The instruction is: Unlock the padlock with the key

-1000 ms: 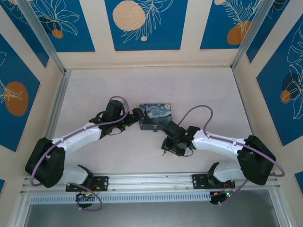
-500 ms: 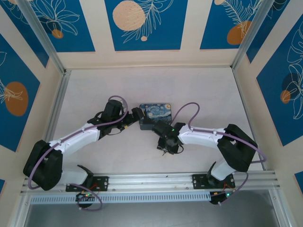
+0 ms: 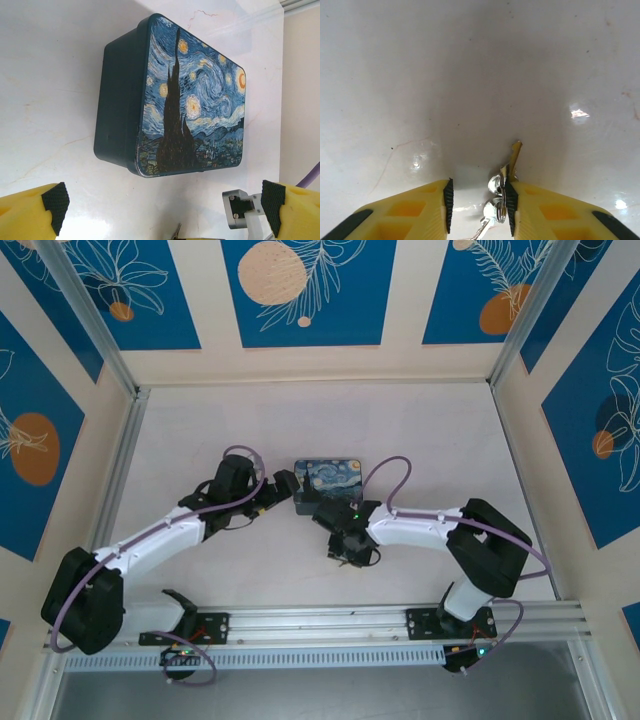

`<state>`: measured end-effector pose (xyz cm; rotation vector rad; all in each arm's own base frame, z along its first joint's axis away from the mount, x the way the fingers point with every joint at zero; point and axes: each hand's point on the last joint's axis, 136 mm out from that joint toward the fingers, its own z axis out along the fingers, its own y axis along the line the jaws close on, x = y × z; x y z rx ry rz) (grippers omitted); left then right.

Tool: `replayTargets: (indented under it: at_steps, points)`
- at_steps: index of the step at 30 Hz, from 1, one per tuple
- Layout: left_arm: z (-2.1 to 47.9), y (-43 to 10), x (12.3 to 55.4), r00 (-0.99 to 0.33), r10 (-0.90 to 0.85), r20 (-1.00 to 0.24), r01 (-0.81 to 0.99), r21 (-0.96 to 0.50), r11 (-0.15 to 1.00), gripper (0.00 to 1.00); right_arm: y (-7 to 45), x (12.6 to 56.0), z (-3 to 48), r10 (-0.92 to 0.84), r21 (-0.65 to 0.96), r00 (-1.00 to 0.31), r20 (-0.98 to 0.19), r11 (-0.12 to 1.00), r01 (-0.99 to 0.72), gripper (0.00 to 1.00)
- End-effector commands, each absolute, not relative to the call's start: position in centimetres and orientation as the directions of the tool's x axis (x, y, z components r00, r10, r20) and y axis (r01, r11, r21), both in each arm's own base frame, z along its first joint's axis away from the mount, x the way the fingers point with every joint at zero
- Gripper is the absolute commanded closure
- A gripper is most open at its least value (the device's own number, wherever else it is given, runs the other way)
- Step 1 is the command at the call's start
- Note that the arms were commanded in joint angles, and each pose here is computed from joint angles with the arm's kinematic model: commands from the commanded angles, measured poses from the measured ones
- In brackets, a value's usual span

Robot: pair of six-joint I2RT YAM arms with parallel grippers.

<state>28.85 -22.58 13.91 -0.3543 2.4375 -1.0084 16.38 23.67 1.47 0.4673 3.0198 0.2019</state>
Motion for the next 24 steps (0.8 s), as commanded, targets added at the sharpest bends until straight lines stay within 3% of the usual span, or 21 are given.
replayTargets:
  at_steps: [1, 16, 24]
  points:
    - [13.7, -21.8, 28.5, -0.849, -0.398, -0.347, -0.05, -0.697, 0.715, 0.0, 20.8, 14.7, -0.2, 0.334, 0.029, -0.941, -0.048, 0.943, 0.333, 0.65]
    - [13.6, -22.4, 29.5, -0.854, -0.395, -0.339, -0.061, -0.689, 0.722, 0.0, 19.1, 14.6, -0.5, 0.334, 0.029, -0.942, -0.045, 0.943, 0.333, 0.73]
    - [12.6, -22.8, 30.1, -0.861, -0.391, -0.326, -0.079, -0.673, 0.735, 0.0, 18.7, 15.1, -1.0, 0.285, 0.077, -0.958, -0.028, 0.956, 0.282, 1.0]
